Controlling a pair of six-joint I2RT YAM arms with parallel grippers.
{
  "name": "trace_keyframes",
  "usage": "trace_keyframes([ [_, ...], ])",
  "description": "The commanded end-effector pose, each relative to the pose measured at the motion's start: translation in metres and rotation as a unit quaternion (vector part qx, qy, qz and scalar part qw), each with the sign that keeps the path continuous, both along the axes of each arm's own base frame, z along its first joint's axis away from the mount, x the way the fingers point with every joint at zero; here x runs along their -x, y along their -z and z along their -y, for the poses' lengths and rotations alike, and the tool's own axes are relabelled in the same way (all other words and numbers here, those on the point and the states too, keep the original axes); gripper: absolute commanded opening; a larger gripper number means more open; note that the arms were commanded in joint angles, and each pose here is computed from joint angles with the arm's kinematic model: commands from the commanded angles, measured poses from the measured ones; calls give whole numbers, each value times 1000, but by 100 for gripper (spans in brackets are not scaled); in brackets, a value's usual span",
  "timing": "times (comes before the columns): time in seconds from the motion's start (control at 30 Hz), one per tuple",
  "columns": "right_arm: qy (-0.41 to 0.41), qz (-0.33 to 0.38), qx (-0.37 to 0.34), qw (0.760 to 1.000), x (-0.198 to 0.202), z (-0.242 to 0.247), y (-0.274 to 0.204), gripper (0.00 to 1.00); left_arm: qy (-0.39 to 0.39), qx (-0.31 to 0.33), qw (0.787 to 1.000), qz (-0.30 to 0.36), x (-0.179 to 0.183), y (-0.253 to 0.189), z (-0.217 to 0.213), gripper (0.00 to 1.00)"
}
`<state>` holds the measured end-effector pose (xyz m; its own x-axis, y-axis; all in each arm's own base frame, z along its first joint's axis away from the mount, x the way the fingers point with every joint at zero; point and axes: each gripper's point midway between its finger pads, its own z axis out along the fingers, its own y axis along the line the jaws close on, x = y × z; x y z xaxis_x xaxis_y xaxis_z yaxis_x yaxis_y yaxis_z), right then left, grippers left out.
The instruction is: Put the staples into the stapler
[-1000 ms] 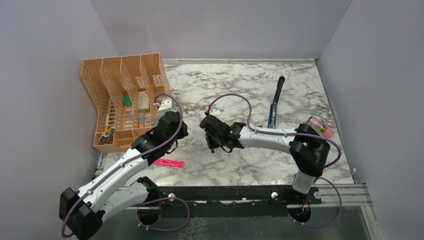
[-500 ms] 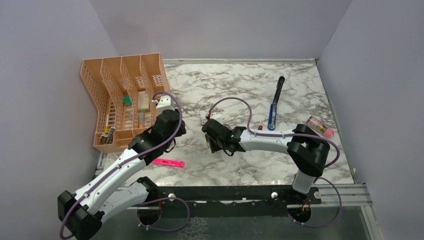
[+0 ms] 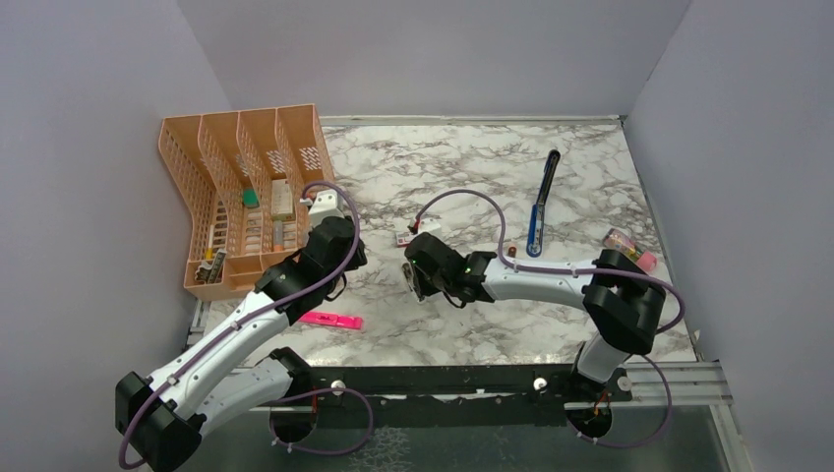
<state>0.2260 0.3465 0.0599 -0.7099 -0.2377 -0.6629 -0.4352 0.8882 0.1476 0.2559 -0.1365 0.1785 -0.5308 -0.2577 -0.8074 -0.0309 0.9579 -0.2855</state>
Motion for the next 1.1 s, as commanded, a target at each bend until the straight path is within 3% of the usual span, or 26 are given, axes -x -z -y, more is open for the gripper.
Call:
trace_keyframes([
  [0.0,-19,30,-26,999,-4,-12,-22,25,-16,11,1000,6,0,0,-4,33],
  [0.37,-79,18,-22,996,7,-20,-5,25,-16,8,1000,1,-3,3,-2,33],
  [1.07,-71,7,10,997,6,-13,16,24,-16,6,1000,-8,-3,12,-1,33],
])
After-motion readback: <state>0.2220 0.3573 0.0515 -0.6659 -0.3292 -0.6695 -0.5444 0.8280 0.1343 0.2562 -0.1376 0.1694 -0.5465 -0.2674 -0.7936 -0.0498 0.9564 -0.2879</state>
